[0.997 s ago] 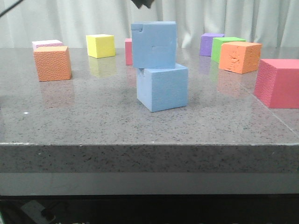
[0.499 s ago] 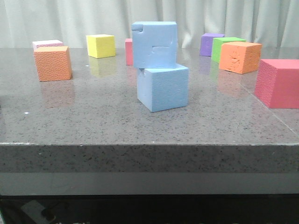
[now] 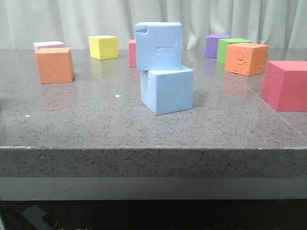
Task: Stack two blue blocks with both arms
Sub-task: 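Raise the left gripper away from the stack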
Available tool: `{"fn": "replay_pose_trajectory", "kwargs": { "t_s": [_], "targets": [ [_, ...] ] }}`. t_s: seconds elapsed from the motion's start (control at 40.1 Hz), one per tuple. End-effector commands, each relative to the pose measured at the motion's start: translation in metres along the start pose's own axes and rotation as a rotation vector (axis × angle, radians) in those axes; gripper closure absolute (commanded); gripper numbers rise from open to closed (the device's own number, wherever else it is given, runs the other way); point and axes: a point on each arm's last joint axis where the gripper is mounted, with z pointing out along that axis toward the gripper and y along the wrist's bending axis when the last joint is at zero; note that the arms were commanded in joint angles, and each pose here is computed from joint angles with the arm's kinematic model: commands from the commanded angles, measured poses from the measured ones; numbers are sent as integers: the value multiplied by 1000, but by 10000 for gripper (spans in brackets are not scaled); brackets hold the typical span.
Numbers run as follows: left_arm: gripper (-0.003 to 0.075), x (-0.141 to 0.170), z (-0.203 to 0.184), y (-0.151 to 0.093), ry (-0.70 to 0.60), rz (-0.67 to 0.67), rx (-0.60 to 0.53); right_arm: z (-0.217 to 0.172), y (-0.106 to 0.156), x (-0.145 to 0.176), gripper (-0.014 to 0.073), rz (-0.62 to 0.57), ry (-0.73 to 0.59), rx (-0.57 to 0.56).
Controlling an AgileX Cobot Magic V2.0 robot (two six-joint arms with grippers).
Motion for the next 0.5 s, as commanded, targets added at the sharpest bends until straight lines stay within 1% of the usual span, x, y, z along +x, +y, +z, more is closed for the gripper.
{"fn": "replay_pose_trajectory", "kwargs": {
  "t_s": [0.0,0.05,0.249,0.324,0.474],
  "targets": [
    [738,10,-23,2,-219,3,-2,-3,2,-15,664,-8,-100,-7],
    [738,23,-32,3,-275,1,1,-3,2,-15,664,-8,-100,-7],
    [738,70,-44,0,-425,-8,21,-3,2,-15,664,-8,-100,-7],
    [738,87,-46,-3,-494,-24,46,-3,2,-15,664,-8,-100,-7],
    [738,116,-45,-8,-671,-58,89,-3,2,-15,664,-8,-100,-7]
  ]
}}
